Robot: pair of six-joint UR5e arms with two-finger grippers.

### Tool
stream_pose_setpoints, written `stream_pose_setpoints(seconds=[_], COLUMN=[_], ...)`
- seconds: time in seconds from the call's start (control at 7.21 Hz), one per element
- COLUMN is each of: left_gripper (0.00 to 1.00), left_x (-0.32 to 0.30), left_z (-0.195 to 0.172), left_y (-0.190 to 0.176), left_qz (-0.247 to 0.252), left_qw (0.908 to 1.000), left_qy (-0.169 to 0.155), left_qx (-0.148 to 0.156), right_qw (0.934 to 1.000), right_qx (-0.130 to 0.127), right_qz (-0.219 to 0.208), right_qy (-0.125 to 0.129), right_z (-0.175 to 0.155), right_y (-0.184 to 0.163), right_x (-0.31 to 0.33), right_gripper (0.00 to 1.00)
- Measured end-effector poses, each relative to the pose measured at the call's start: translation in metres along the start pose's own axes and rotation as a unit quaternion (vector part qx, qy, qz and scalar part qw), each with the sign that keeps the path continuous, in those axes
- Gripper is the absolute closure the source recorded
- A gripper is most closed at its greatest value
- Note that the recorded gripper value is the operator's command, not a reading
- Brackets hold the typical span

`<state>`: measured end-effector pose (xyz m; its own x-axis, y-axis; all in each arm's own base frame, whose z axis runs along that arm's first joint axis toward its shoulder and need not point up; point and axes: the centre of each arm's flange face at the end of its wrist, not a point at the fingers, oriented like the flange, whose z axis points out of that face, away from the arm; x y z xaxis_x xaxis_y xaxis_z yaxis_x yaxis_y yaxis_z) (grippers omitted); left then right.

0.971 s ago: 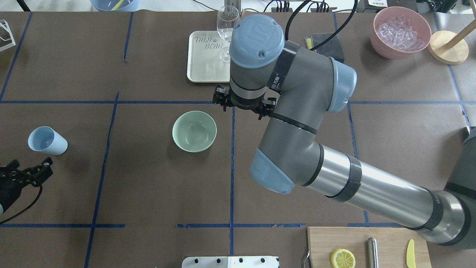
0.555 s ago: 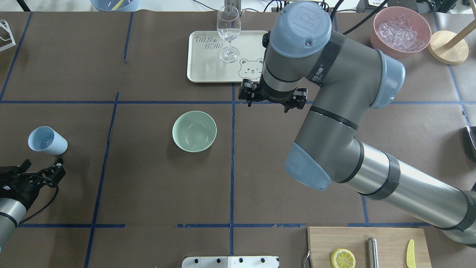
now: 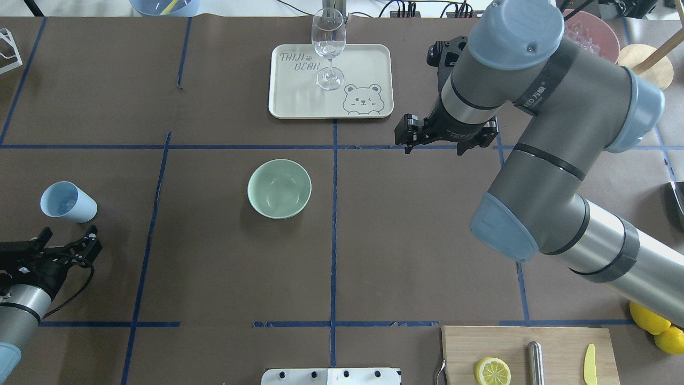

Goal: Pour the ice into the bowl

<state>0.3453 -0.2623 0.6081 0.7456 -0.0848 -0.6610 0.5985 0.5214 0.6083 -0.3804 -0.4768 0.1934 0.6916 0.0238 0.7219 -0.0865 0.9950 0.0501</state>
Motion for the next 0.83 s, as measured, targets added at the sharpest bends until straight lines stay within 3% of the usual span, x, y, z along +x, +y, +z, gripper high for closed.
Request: stream_pose_setpoints(seconds=[0.83], left_gripper=[0.04], left_x=[-0.013], left_z=[0.028], left_y=[-0.011], left_qz=[-0.002], left_qw=[0.9987], left_qy=[-0.03], left_qx=[0.042], right_qw=[1.0], right_qx=[0.004], right_qz=[0.005], right_qy=[0.002], right_z=[-0.004], right_y=[-0.008], right_x=[0.009], right_gripper=[0.0])
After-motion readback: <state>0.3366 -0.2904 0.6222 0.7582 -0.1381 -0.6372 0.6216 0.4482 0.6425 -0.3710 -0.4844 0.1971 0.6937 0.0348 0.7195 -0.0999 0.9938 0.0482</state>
